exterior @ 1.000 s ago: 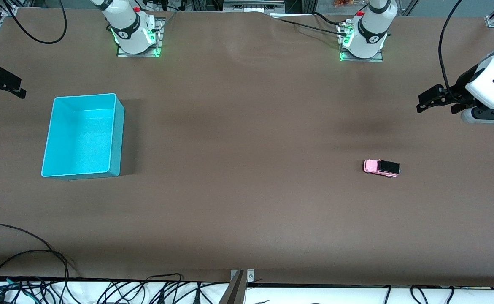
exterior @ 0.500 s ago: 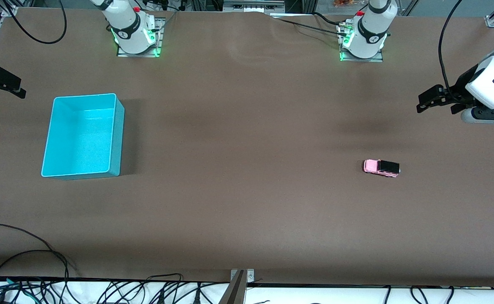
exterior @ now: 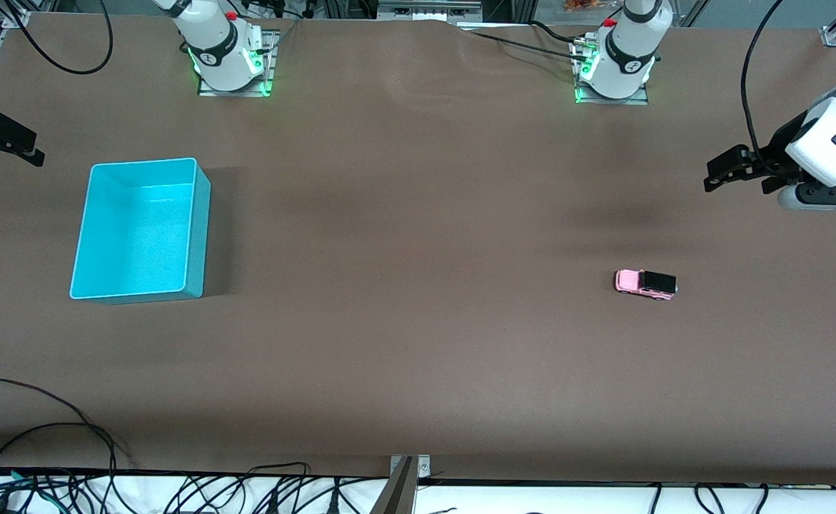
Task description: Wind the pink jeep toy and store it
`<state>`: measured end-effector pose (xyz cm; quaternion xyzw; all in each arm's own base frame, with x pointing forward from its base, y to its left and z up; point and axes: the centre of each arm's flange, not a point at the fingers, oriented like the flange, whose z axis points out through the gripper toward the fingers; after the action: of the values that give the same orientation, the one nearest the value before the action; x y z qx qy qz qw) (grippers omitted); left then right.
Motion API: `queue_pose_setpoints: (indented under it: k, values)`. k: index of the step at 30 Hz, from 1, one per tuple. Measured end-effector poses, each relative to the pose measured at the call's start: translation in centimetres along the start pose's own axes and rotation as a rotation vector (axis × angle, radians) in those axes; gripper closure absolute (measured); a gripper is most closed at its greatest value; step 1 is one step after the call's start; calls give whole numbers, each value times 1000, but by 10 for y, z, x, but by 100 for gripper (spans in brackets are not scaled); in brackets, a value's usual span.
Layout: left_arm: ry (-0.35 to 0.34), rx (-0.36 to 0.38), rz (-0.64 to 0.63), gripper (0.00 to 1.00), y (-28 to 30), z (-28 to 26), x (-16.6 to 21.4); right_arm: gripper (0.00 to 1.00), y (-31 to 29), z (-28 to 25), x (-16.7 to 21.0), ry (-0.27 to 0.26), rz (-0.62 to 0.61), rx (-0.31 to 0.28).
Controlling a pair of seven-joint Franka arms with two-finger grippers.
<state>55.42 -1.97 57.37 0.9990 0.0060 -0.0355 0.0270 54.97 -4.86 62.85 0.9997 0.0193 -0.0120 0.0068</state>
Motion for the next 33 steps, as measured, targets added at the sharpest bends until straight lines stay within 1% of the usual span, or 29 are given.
queue_pose_setpoints:
  k: [33]
  values:
    - [-7,1,0,0,0,4,2,0,-5,1,1,-2,-11,0]
